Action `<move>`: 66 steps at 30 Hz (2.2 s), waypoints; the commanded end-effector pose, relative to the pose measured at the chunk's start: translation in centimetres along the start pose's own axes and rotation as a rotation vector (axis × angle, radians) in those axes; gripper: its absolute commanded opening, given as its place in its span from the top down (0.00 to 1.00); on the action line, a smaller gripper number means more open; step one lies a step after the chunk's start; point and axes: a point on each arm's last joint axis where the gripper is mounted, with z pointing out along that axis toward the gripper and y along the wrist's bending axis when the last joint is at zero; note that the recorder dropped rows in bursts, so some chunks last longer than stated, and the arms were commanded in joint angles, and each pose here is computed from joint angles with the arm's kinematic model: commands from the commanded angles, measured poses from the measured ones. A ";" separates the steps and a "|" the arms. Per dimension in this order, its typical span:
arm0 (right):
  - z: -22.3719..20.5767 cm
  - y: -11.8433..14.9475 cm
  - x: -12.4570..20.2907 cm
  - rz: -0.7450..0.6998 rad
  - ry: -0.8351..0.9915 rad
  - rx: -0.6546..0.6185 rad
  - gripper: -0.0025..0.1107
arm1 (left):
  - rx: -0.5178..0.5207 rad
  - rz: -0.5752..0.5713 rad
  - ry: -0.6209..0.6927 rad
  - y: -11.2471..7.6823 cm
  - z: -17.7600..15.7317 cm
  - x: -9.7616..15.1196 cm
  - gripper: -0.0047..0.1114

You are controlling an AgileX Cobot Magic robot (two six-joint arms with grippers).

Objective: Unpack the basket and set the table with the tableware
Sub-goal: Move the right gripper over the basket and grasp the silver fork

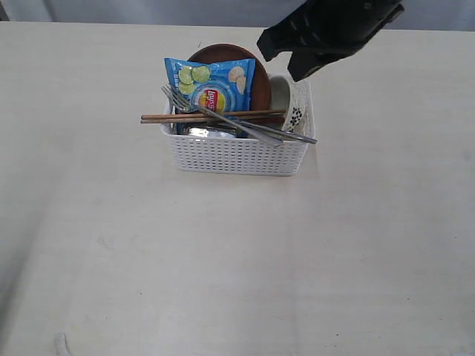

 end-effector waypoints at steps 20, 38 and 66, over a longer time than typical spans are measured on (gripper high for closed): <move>6.6 0.3 -2.1 -0.082 0.019 -0.152 0.97 | 0.004 0.005 -0.002 0.0 0.0 0.1 0.96; 7.6 3.9 -5.6 -0.241 -0.021 -0.198 0.66 | 0.004 0.005 -0.002 0.0 0.0 0.1 0.96; 12.4 2.5 -5.9 -0.387 0.139 -0.097 0.66 | 0.004 0.005 -0.002 0.0 0.0 0.1 0.96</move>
